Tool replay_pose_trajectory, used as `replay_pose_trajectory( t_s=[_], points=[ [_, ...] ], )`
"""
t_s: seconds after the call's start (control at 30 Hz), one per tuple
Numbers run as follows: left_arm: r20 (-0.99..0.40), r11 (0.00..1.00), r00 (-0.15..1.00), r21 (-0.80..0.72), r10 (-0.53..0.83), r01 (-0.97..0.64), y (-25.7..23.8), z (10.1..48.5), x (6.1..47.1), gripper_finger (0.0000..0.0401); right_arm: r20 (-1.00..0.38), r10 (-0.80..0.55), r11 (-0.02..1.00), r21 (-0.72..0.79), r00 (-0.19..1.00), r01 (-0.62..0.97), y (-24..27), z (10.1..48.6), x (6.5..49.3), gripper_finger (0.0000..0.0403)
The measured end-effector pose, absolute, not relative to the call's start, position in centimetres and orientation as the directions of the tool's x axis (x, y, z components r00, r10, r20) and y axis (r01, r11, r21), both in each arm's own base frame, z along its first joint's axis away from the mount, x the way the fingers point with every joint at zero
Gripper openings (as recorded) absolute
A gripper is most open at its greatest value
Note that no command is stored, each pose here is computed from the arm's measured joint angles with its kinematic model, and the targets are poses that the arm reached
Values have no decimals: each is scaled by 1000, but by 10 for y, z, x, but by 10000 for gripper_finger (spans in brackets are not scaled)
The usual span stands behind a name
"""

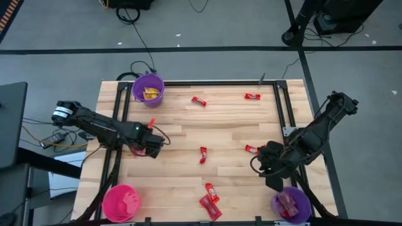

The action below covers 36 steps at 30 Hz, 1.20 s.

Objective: Sort candy by brand, put in halloween buckets
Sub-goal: Put the red candy into the bottom purple bucket

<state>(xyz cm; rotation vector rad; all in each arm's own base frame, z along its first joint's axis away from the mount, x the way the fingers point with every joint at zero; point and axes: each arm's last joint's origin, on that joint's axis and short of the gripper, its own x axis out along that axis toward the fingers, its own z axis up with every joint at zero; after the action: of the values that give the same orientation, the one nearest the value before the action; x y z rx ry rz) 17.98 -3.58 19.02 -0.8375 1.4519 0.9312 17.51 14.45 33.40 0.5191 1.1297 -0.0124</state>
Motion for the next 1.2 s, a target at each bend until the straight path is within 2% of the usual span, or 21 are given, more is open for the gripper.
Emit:
replay_pose_trajectory(
  t_s=[0.07, 0.17, 0.43, 0.57, 0.8, 0.93, 1.17, 1.2],
  points=[
    [-996, 462, -78, 45, -53, -886, -37, 180, 178, 277, -863, 242, 879, 389, 443, 277, 142, 334, 177, 141],
    [-994, 459, -62, 12, -93, -888, -38, 165, 175, 274, -863, 236, 878, 386, 446, 282, 140, 334, 179, 141],
    [-988, 416, -151, 120, -43, -902, -34, 159, 163, 273, -858, 232, 879, 386, 458, 279, 136, 334, 183, 141],
    [-988, 411, -152, 142, 9, -901, -31, 150, 158, 273, -846, 236, 878, 397, 479, 268, 134, 336, 187, 141],
    [-986, 411, -136, 85, -96, -908, -28, 129, 147, 263, -838, 239, 874, 405, 490, 267, 132, 336, 190, 141],
    [-989, 447, -107, 52, -100, -893, -27, 131, 151, 211, -839, 243, 874, 407, 487, 266, 132, 336, 190, 141],
    [-988, 473, -24, -51, -151, -880, -25, 140, 166, 32, -839, 242, 875, 406, 487, 264, 132, 336, 190, 135],
    [-987, 484, -3, -76, -159, -872, -26, 145, 171, 19, -839, 242, 877, 404, 488, 260, 132, 336, 190, 133]
  ],
)
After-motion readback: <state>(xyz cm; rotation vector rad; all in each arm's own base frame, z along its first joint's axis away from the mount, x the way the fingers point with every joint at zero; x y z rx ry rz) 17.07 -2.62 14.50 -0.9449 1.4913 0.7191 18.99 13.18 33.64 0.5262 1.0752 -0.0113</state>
